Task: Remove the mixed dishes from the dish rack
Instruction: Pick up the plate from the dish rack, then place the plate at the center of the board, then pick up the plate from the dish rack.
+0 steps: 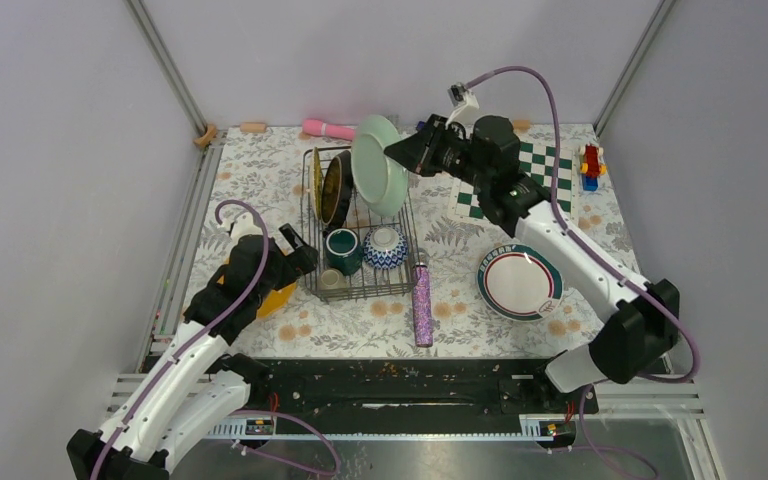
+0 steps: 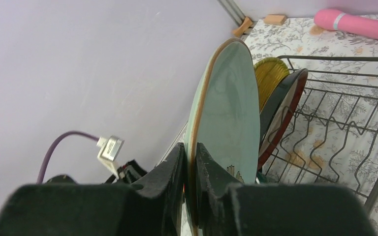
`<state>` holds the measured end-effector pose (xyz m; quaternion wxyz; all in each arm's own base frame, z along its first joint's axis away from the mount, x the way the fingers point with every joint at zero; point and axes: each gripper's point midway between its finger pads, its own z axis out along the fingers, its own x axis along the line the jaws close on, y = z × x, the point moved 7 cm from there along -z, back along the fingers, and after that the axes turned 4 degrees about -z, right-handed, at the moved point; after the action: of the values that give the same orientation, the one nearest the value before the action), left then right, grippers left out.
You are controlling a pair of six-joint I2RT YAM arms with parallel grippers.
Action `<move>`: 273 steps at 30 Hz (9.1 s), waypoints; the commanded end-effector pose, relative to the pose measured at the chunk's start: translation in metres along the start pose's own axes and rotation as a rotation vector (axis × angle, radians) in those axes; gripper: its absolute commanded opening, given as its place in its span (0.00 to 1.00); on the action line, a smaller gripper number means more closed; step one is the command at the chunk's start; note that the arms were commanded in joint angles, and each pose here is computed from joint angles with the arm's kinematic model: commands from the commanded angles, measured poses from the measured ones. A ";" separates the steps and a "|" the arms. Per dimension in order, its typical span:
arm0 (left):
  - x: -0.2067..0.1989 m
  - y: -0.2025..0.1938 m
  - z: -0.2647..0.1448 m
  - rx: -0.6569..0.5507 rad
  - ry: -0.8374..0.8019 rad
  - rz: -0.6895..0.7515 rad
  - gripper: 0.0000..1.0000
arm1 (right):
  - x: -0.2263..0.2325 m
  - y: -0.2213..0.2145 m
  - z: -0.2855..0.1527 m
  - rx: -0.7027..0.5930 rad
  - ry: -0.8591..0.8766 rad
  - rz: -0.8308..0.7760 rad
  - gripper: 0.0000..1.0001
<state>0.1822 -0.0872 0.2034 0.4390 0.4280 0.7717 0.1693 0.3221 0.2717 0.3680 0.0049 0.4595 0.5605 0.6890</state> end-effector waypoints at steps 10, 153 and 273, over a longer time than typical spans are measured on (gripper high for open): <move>-0.014 0.008 0.001 -0.030 -0.076 -0.002 0.99 | 0.038 -0.003 -0.121 -0.085 0.048 -0.267 0.00; -0.043 0.048 -0.006 -0.125 -0.092 0.032 0.99 | -0.123 -0.129 -0.168 -0.043 -0.814 -0.267 1.00; -0.180 0.145 0.053 -0.379 0.076 0.479 0.00 | -0.139 -0.136 -0.201 -0.075 -0.966 -0.298 1.00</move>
<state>0.3541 -0.1531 0.2925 0.2742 0.5917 0.6273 0.4257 0.2030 0.0937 0.1752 0.3804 0.6370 0.5473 0.3872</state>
